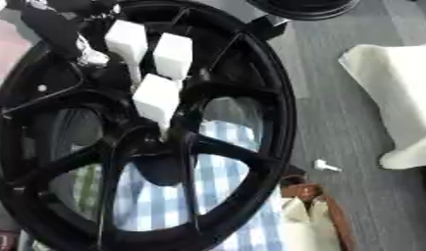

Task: Pull the pin out of the wheel hub.

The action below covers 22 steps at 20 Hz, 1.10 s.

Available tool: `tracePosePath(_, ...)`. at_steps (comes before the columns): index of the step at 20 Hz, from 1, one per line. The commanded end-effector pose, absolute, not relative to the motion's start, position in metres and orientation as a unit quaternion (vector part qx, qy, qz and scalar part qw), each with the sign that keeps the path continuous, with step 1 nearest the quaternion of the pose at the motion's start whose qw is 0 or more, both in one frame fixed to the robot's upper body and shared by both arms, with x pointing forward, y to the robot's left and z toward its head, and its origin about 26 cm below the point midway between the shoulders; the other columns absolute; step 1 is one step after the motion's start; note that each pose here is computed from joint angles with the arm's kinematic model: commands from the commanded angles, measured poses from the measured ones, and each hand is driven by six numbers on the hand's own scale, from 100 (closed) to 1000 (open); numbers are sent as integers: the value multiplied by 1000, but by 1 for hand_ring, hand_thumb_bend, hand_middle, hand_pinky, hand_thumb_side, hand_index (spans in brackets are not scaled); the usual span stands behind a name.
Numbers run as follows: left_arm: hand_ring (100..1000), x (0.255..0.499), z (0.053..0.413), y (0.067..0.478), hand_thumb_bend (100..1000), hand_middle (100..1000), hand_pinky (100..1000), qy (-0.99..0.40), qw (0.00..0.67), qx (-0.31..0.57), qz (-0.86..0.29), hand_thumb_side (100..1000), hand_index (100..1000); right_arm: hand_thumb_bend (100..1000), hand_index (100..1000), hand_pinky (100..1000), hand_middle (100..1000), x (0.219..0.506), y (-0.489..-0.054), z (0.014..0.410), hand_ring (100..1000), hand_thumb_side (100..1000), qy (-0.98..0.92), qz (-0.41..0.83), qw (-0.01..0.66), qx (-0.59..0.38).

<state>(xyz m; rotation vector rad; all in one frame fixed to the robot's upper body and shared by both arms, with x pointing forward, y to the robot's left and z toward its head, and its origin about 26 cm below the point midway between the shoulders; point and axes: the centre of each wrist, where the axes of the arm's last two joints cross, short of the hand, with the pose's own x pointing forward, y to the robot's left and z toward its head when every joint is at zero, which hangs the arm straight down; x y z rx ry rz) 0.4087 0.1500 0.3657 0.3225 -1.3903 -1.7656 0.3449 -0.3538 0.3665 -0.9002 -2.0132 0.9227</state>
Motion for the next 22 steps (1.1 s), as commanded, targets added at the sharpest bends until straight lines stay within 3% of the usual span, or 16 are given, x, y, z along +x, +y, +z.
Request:
tracePosePath(1,533,400,385,154,100,358,643,-579,416,133,-689,160,513,100,727,805,656,340,-361,377,757,426,-788,345,359,-363)
tracePosePath(4,513,398,391,157,100,322,625,-598,418,138,-670,100,474,100,728,804,656,341,-362,376,757,427,-787,343,361,-364)
tracePosePath(9,490,392,408,170,152,280,603,-637,427,150,-625,100,429,100,728,803,656,341,-364,375,757,426,-785,341,364,-367)
tracePosePath(13,487,385,428,192,131,273,596,-674,432,159,-578,100,427,100,727,803,655,341,-366,374,756,423,-783,341,368,-369)
tracePosePath(17,490,377,450,237,100,275,599,-717,442,182,-507,100,431,100,727,804,655,340,-372,372,757,417,-777,341,372,-376)
tracePosePath(22,492,360,461,330,100,273,599,-751,477,244,-386,100,432,100,727,803,656,336,-384,369,757,412,-768,334,380,-393)
